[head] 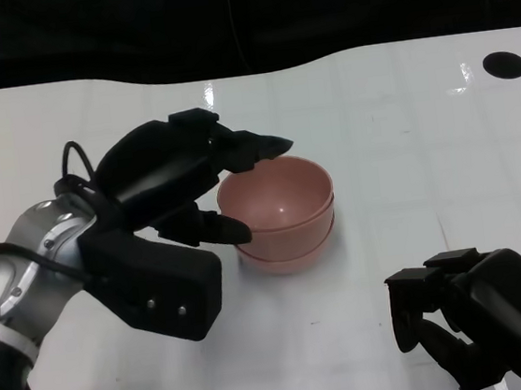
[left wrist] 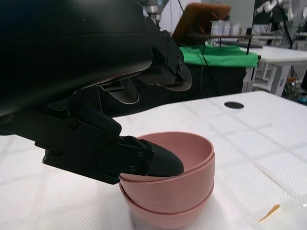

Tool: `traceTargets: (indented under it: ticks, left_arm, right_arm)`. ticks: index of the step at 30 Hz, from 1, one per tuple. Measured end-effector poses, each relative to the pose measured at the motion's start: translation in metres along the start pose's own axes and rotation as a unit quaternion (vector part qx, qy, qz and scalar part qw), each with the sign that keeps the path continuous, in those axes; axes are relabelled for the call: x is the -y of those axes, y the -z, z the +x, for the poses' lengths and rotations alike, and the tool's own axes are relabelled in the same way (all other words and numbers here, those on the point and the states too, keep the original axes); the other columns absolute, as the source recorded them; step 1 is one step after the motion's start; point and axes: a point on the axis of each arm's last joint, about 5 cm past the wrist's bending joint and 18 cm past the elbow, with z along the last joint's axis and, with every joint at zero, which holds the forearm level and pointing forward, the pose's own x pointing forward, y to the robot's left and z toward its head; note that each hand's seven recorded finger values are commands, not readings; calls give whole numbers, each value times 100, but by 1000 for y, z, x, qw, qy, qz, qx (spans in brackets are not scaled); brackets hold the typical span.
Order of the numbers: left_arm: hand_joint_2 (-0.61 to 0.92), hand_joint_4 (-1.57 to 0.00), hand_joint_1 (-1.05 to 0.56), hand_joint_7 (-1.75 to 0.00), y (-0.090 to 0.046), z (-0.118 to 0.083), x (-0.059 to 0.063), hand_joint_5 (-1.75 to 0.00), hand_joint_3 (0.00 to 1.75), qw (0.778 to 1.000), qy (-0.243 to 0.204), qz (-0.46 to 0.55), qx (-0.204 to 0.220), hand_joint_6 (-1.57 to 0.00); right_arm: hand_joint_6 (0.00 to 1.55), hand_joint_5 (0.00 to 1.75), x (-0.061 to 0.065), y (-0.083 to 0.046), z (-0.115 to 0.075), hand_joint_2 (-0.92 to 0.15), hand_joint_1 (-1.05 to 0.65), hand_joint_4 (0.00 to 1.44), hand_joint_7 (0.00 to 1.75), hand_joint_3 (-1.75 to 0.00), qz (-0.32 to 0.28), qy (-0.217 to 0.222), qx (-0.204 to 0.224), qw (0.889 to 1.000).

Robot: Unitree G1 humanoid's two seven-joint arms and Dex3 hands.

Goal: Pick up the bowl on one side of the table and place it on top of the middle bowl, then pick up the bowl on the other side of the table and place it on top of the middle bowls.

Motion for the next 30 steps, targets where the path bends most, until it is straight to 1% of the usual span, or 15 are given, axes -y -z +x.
traceTargets:
  ticks: [4,5,8,10,12,13,16,18,23,25,26,27,29,30]
  left_arm:
    - [92,-16,-52,-5,3,-11,3,-85,22,1000,-27,-9,2,-46]
    - [92,-19,-49,-6,4,-13,4,-87,21,999,-34,-13,3,-49]
    - [92,-32,-41,-12,5,-23,8,-93,16,996,-79,-35,15,-63]
    - [92,-35,-40,-13,6,-28,10,-94,15,994,-100,-45,23,-65]
    - [92,-46,-31,-17,7,-32,11,-95,16,991,-118,-61,28,-75]
    - [92,-49,-28,-18,7,-36,12,-95,15,988,-131,-76,31,-77]
    - [92,-54,-24,-18,11,-47,16,-94,19,979,-164,-116,29,-81]
    - [92,-59,-18,-19,12,-55,19,-93,26,973,-178,-145,21,-84]
    - [92,-64,-9,-23,11,-73,32,-96,32,959,-187,-213,8,-91]
    - [89,-66,-7,-27,10,-79,36,-101,40,954,-195,-229,7,-94]
    - [85,-66,-5,-29,10,-81,37,-103,49,951,-199,-236,5,-94]
    - [77,-67,-2,-32,10,-83,37,-107,64,948,-205,-244,4,-95]
    - [70,-68,0,-38,9,-85,39,-112,81,942,-214,-260,8,-97]
    - [67,-68,1,-41,9,-86,40,-115,86,939,-216,-266,10,-97]
  right_arm:
    - [85,175,1,1,0,-15,-9,96,153,-153,-2,-1,0,1000]
    - [85,175,1,1,0,-15,-9,96,152,-153,-2,-1,0,1000]
    - [85,175,1,1,-1,-16,-9,96,152,-153,-2,-1,0,1000]
    - [85,175,1,1,-1,-16,-9,96,152,-153,-2,-1,0,1000]
    - [86,175,1,1,-1,-16,-9,96,153,-153,-2,-1,0,1000]
    - [86,175,1,1,-1,-16,-9,96,154,-153,-2,-1,0,1000]
    - [85,175,1,1,-1,-16,-9,96,154,-153,-3,-1,0,1000]
    - [85,175,1,1,-1,-15,-9,96,154,-153,-3,-2,0,1000]
    - [85,175,2,1,-1,-15,-9,97,154,-153,-4,-2,1,1000]
    - [85,175,2,1,-1,-15,-9,97,154,-153,-3,-2,2,1000]
    - [85,175,2,1,-1,-15,-9,97,154,-153,-3,-2,2,1000]
    - [85,175,2,1,-1,-15,-9,97,155,-153,-3,-2,2,1000]
    - [85,175,2,2,-1,-15,-9,97,155,-153,-3,-3,2,1000]
    - [85,175,2,1,-1,-16,-9,97,155,-153,-3,-3,3,1000]
